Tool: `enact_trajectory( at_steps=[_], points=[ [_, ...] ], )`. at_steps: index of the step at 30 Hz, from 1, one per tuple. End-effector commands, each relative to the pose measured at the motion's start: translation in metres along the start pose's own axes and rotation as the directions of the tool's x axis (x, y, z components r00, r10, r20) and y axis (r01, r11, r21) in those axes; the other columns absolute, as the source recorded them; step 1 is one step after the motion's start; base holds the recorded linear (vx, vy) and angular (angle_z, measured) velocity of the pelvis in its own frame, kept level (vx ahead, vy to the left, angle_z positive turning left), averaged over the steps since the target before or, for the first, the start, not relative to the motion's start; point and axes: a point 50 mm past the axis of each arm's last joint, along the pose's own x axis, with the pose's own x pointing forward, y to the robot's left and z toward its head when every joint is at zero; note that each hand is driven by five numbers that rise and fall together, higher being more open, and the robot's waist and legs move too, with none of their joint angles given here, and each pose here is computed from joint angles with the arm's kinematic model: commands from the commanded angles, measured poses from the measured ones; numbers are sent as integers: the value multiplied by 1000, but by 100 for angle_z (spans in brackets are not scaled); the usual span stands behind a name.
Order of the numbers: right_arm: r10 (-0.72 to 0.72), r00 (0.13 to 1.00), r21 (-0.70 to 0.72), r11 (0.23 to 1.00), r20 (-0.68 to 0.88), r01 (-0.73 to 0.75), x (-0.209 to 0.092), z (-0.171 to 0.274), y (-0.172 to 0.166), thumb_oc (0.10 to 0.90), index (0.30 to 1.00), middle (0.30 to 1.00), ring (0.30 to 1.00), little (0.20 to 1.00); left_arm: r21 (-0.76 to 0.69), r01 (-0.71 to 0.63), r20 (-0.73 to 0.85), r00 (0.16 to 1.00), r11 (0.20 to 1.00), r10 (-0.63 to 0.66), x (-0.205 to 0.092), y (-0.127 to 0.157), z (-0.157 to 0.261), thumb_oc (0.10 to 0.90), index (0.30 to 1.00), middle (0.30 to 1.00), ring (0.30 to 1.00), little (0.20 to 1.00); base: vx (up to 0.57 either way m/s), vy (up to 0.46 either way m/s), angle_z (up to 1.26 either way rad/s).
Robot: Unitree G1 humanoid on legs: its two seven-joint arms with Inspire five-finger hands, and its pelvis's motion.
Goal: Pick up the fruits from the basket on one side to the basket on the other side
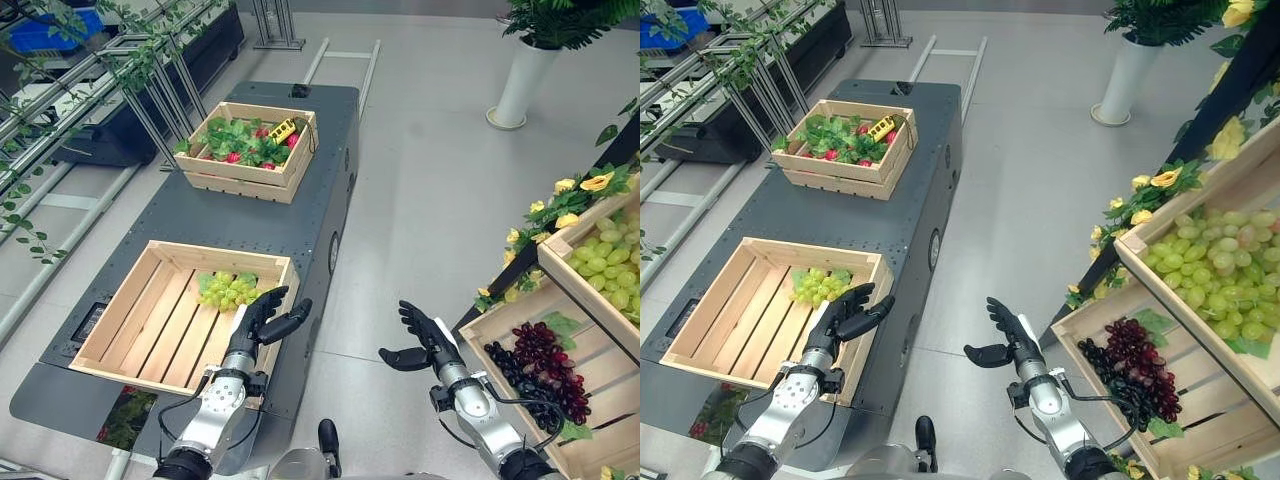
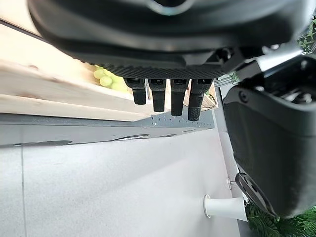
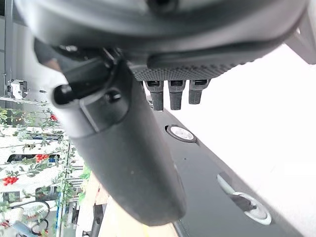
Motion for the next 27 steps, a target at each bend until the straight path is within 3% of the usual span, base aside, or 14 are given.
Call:
enact_trajectory(
  at_steps=[1,10,14,22,27],
  points=[
    [14,980,84,996,197,-32,12,41,5,800,900,900,900,900,50,-23,271,963,998,9,15,5,50,800,900,900,900,900,72,185,0],
    [0,980,141,990,199,-29,1,33,7,800,900,900,900,900,94,10,294,955,995,-38,17,4,56,800,900,900,900,900,63,56,18],
    [-20,966,132,991,258,-15,18,53,0,800,900,900,900,900,124,15,421,904,992,-66,31,-7,90,800,900,900,900,900,-93,-213,56],
    [5,983,141,990,186,-31,11,37,-3,800,900,900,900,900,119,43,372,924,992,-85,20,-12,69,800,900,900,900,900,133,-164,64],
    [-15,985,125,992,174,-7,12,36,-11,800,900,900,900,900,109,-25,466,884,994,-29,18,-9,84,800,900,900,900,900,22,28,0]
  ],
)
